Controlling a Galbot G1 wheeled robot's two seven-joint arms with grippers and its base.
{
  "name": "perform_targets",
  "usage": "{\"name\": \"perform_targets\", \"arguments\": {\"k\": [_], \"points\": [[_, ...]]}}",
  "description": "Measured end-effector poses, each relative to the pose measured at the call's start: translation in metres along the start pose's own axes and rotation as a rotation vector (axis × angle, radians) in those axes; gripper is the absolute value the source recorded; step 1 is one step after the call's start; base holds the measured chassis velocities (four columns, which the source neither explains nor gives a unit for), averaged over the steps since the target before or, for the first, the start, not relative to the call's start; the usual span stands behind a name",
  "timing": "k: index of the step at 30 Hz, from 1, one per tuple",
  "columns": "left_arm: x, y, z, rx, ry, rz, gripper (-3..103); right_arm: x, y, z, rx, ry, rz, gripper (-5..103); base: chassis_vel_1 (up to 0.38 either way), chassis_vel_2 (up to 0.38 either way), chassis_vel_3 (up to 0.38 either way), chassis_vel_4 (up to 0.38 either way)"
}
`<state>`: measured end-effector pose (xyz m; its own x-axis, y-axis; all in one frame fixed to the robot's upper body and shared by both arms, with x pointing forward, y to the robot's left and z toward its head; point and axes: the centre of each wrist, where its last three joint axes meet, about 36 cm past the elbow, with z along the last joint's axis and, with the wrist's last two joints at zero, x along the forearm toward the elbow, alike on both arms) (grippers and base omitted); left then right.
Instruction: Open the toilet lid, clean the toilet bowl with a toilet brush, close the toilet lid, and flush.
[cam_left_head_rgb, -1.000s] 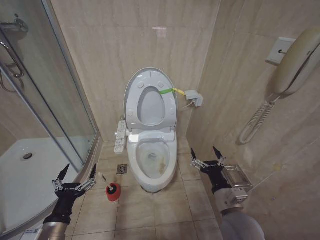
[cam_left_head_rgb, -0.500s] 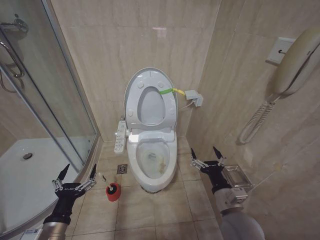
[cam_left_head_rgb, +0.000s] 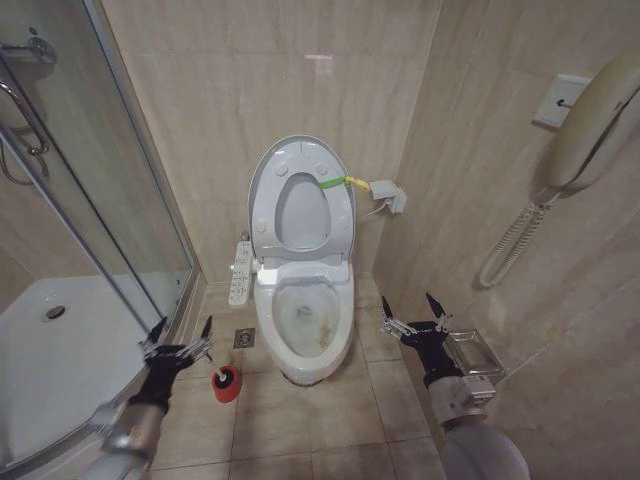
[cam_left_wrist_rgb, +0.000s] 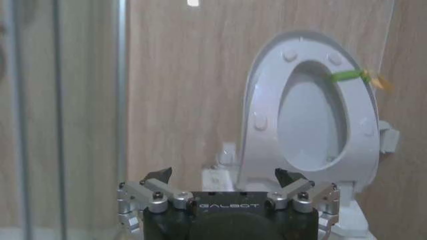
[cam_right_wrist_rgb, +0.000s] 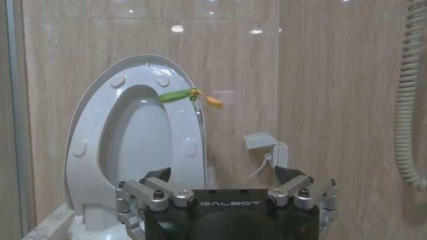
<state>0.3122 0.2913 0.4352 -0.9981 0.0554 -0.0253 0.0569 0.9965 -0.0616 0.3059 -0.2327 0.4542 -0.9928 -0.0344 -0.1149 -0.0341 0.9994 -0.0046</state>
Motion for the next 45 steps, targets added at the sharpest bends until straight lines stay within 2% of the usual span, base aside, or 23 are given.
{"name": "perform_targets", "arguments": {"k": [1, 5, 13, 14, 15, 16, 20, 21, 24, 26, 31, 36, 41, 45], "points": [[0.000, 0.000, 0.000, 0.000, 0.000, 0.000, 100, 0.000, 0.000, 0.000, 0.000, 0.000, 0.000, 100, 0.000, 0.000, 0.000, 0.000], [-0.048, -0.009, -0.001, 0.039, 0.091, 0.040, 100, 0.000, 0.000, 0.000, 0.000, 0.000, 0.000, 100, 0.000, 0.000, 0.000, 0.000], [-0.053, -0.010, -0.002, 0.041, 0.103, 0.044, 100, 0.000, 0.000, 0.000, 0.000, 0.000, 0.000, 100, 0.000, 0.000, 0.000, 0.000], [-0.051, -0.013, -0.008, 0.037, 0.081, 0.050, 100, 0.000, 0.000, 0.000, 0.000, 0.000, 0.000, 100, 0.000, 0.000, 0.000, 0.000], [-0.045, -0.019, -0.020, 0.026, 0.027, 0.061, 100, 0.000, 0.000, 0.000, 0.000, 0.000, 0.000, 100, 0.000, 0.000, 0.000, 0.000], [-0.045, -0.019, -0.020, 0.026, 0.027, 0.061, 100, 0.000, 0.000, 0.000, 0.000, 0.000, 0.000, 100, 0.000, 0.000, 0.000, 0.000], [-0.018, -0.037, -0.066, -0.019, -0.192, 0.096, 100, 0.000, 0.000, 0.000, 0.000, 0.000, 0.000, 100, 0.000, 0.000, 0.000, 0.000], [-0.018, -0.037, -0.066, -0.019, -0.192, 0.096, 100, 0.000, 0.000, 0.000, 0.000, 0.000, 0.000, 100, 0.000, 0.000, 0.000, 0.000], [-0.007, -0.043, -0.080, -0.033, -0.283, 0.099, 100, 0.000, 0.000, 0.000, 0.000, -0.001, 0.000, 100, 0.000, 0.000, 0.000, 0.000], [-0.006, -0.043, -0.080, -0.037, -0.294, 0.093, 100, 0.000, 0.000, 0.000, 0.000, 0.000, 0.000, 100, 0.000, 0.000, 0.000, 0.000], [-0.011, -0.038, -0.054, -0.027, -0.265, 0.047, 100, 0.000, 0.000, 0.000, 0.000, 0.000, 0.000, 100, 0.000, 0.000, 0.000, 0.000], [-0.023, -0.021, -0.002, -0.025, -0.208, -0.025, 100, 0.000, 0.000, 0.000, 0.000, 0.000, 0.000, 100, 0.000, 0.000, 0.000, 0.000], [-0.024, -0.012, 0.024, -0.044, -0.183, -0.066, 100, 0.000, 0.000, 0.000, 0.000, 0.000, 0.000, 100, 0.000, 0.000, 0.000, 0.000], [-0.020, -0.010, 0.028, -0.044, -0.171, -0.085, 100, 0.000, 0.000, 0.000, 0.000, 0.000, 0.000, 100, 0.000, 0.000, 0.000, 0.000]]}}
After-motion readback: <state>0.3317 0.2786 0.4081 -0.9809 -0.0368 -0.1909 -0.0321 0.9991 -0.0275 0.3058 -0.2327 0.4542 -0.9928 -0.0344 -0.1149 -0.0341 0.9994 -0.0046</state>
